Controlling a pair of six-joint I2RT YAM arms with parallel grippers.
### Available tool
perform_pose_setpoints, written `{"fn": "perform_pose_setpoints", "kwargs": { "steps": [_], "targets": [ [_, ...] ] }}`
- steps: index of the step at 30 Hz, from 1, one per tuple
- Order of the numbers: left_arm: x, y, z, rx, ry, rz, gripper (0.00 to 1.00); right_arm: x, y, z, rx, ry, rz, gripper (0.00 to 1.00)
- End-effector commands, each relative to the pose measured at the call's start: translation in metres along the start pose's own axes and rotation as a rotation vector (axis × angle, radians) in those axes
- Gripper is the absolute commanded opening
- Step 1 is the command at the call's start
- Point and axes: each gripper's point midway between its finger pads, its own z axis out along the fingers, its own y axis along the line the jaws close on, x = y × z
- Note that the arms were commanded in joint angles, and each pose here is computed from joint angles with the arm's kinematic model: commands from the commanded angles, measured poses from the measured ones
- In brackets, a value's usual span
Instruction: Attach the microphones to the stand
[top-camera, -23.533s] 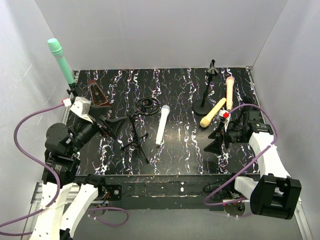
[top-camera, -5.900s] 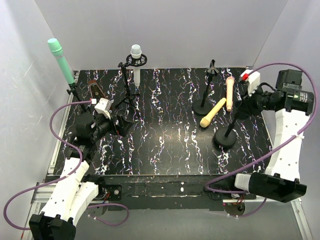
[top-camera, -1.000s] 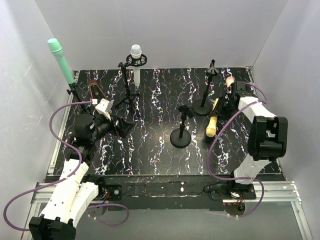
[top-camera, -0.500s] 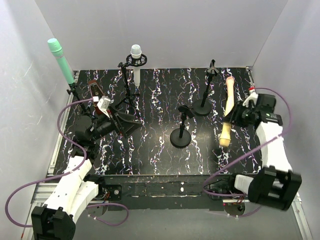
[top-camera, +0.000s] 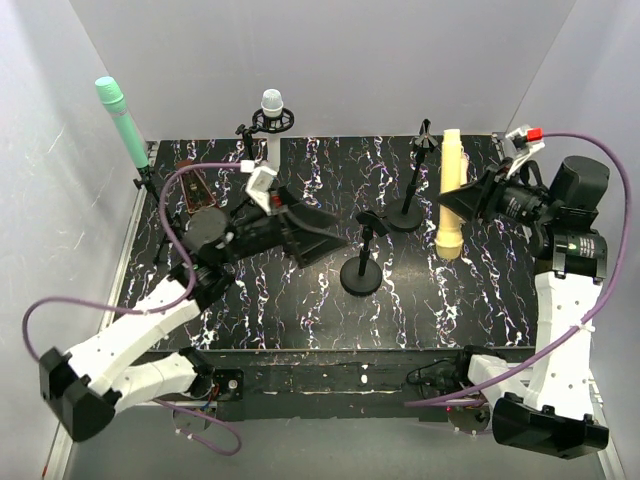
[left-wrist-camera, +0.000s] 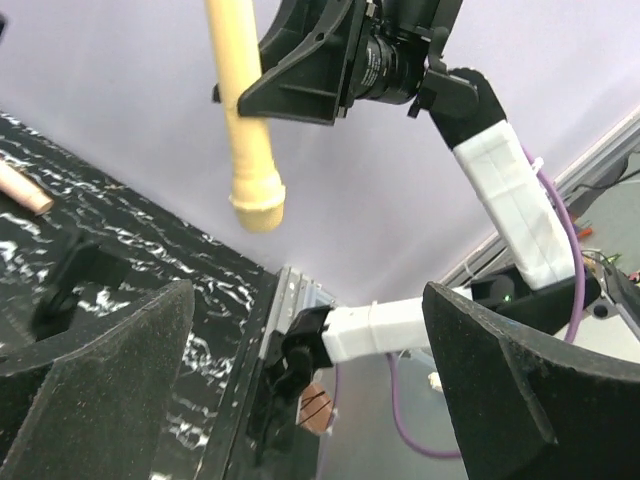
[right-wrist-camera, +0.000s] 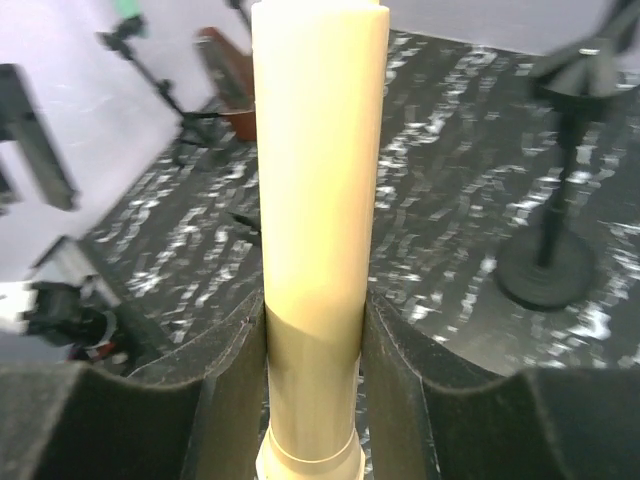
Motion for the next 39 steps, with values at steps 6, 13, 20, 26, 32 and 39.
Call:
{"fn": "perform_pose_setpoints", "kwargs": {
  "steps": [6,13,20,26,32,39],
  "targets": [
    [0.020,0.004,0.118,-0.096,-0.069,-0.028,0.98,-0.031,0.069,0.007,-0.321,-0.025,0.156,0.01],
    [0.052,0.016,0.162,-0.149,-0.068,-0.042,0.98,-0.021,0.073,0.006,-0.340,-0.029,0.179,0.01],
    [0.051,0.007,0.175,-0.095,-0.106,-0.080,0.96,-0.010,0.068,0.008,-0.337,-0.021,0.183,0.01],
    [0.047,0.011,0.180,-0.099,-0.143,-0.089,0.87,-0.006,0.067,0.010,-0.352,-0.015,0.193,0.01],
    [0.056,0.012,0.189,-0.084,-0.111,-0.101,0.63,-0.004,0.069,0.009,-0.363,-0.013,0.191,0.01],
    [0.061,-0.001,0.176,-0.053,-0.009,-0.028,0.00,0.000,0.081,0.000,-0.429,0.011,0.110,0.39]
  ]
}}
